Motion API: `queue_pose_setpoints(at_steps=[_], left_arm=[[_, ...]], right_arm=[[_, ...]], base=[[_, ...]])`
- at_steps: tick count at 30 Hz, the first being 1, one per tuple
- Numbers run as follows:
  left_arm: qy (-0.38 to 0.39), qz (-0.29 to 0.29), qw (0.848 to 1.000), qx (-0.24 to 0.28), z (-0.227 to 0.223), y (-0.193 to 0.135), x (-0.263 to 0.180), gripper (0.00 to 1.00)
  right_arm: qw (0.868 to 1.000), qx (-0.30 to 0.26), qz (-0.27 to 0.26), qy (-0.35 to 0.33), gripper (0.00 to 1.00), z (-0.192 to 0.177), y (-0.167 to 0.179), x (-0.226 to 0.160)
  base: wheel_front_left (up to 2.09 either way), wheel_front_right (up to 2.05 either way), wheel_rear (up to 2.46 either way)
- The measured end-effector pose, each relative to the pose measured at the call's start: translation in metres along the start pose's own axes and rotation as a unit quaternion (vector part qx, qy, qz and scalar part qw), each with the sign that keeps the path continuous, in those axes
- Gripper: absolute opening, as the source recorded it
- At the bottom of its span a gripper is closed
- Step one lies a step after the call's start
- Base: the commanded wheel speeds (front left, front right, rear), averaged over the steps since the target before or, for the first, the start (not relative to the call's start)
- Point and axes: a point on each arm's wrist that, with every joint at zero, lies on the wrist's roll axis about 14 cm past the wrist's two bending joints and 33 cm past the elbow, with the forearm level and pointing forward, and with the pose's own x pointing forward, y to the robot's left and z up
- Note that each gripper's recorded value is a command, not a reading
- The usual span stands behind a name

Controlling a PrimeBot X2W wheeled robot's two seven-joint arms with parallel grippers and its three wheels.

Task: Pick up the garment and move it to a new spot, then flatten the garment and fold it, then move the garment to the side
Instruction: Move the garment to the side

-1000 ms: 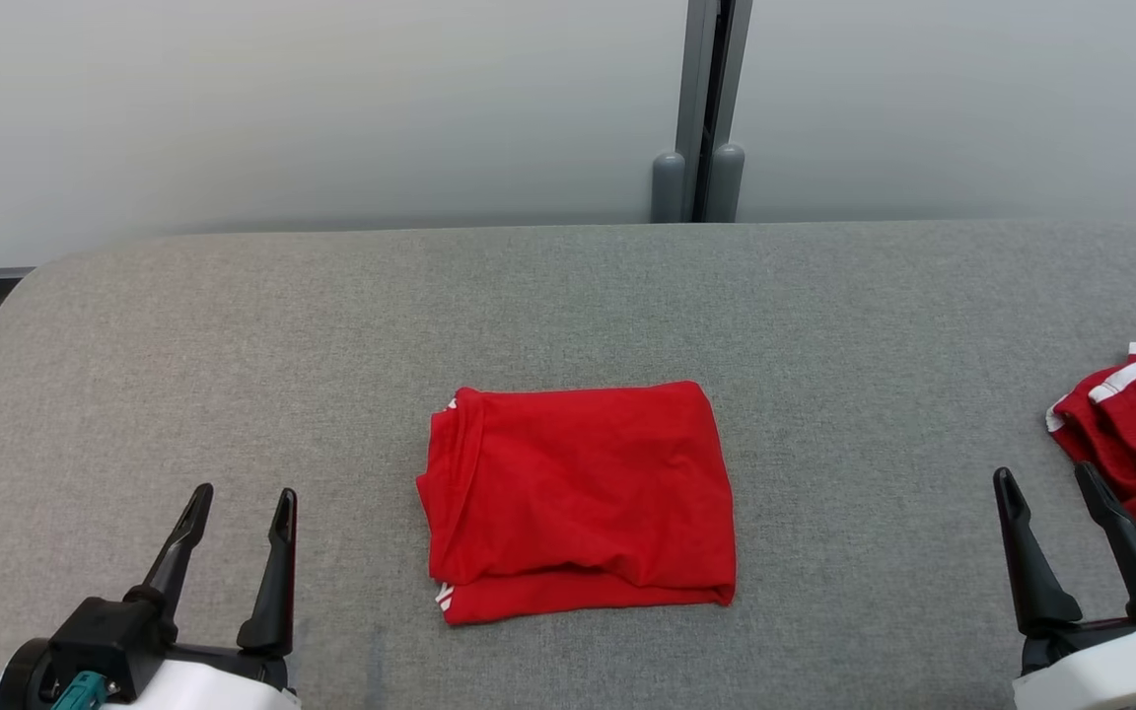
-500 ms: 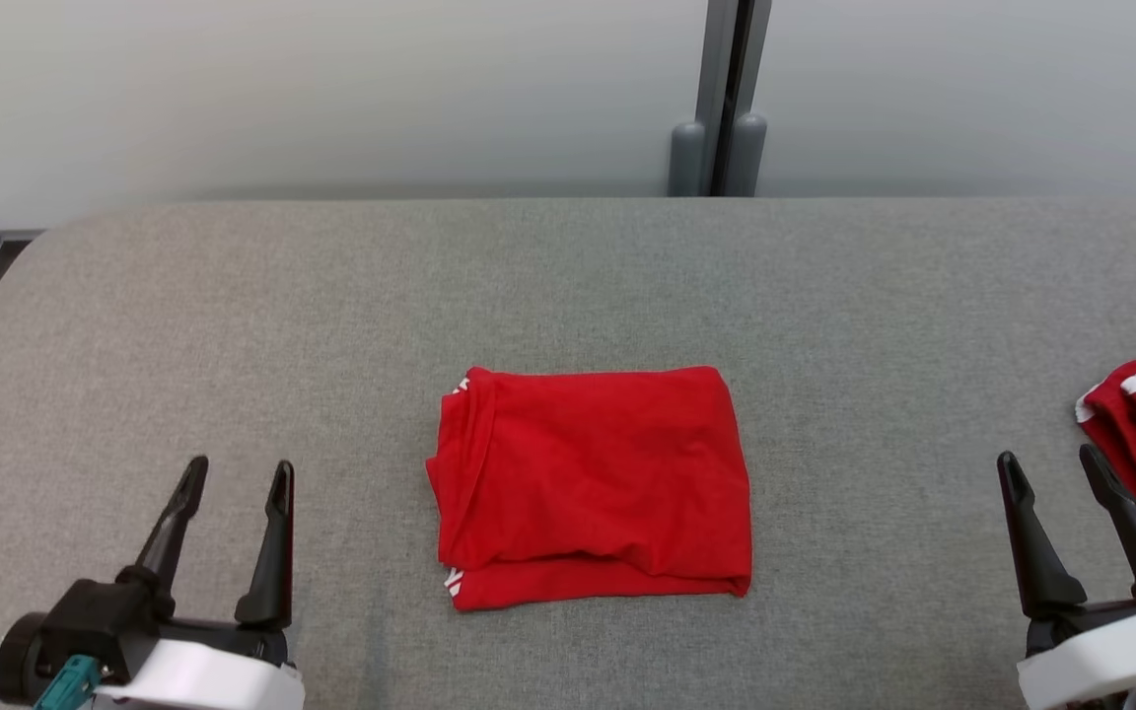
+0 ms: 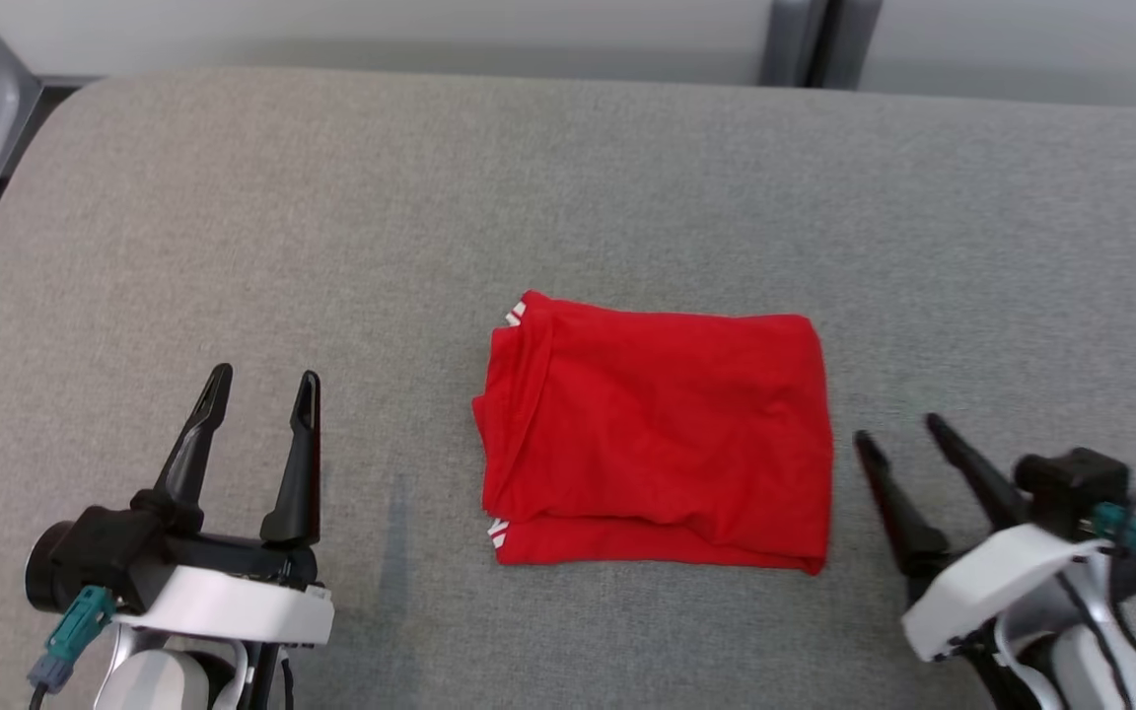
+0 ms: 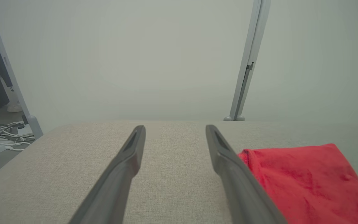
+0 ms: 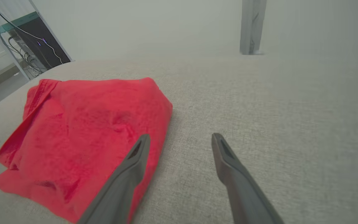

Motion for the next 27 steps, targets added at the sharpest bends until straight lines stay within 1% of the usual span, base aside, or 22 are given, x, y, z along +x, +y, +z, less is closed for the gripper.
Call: queue_pose_setpoints(at_steps=[4, 10, 12, 13, 14, 15, 16, 19, 21, 23, 27], left_arm=[[0.013, 0.012, 1.000, 0.002, -0.011, 0.008, 0.003, 1.00], [0.021, 0.020, 1.000, 0.005, -0.019, 0.015, 0.008, 1.00], [0.022, 0.019, 1.000, 0.005, -0.021, 0.015, 0.009, 1.00], [0.024, 0.017, 1.000, 0.005, -0.022, 0.015, 0.009, 1.00], [0.024, 0.015, 1.000, 0.006, -0.022, 0.014, 0.010, 1.00], [0.022, 0.013, 1.000, 0.006, -0.021, 0.013, 0.012, 1.00], [0.021, 0.011, 1.000, 0.005, -0.021, 0.012, 0.013, 1.00], [0.022, 0.007, 1.000, 0.005, -0.022, 0.009, 0.015, 1.00], [0.021, 0.001, 1.000, 0.004, -0.022, 0.005, 0.017, 1.00], [0.018, -0.006, 1.000, 0.003, -0.021, 0.002, 0.019, 1.00], [0.015, -0.022, 1.000, 0.006, -0.021, -0.006, 0.023, 1.00]], right_arm=[[0.997, 0.023, 0.052, 0.050, 1.00, -0.031, 0.030, 0.021], [0.989, 0.033, 0.081, 0.122, 1.00, -0.063, 0.038, 0.033], [0.986, 0.041, 0.089, 0.133, 1.00, -0.066, 0.041, 0.036], [0.985, 0.041, 0.094, 0.138, 0.77, -0.066, 0.043, 0.037], [0.984, 0.043, 0.098, 0.141, 0.35, -0.066, 0.044, 0.038], [0.984, 0.045, 0.101, 0.143, 0.35, -0.066, 0.045, 0.038], [0.983, 0.044, 0.102, 0.145, 0.00, -0.066, 0.044, 0.037], [0.983, 0.042, 0.108, 0.142, 0.00, -0.064, 0.045, 0.035], [0.985, 0.034, 0.105, 0.135, 0.00, -0.060, 0.039, 0.033], [0.986, 0.024, 0.097, 0.130, 0.00, -0.056, 0.030, 0.029], [0.989, -0.013, 0.077, 0.123, 0.00, -0.047, 0.007, 0.016]], base=[[0.00, 0.00, 0.00], [0.00, 0.00, 0.00], [0.00, 0.00, 0.00], [0.00, 0.00, 0.00], [0.00, 0.00, 0.00], [0.00, 0.00, 0.00], [0.00, 0.00, 0.00], [0.00, 0.00, 0.00], [0.00, 0.00, 0.00], [0.00, 0.00, 0.00], [0.00, 0.00, 0.00]])
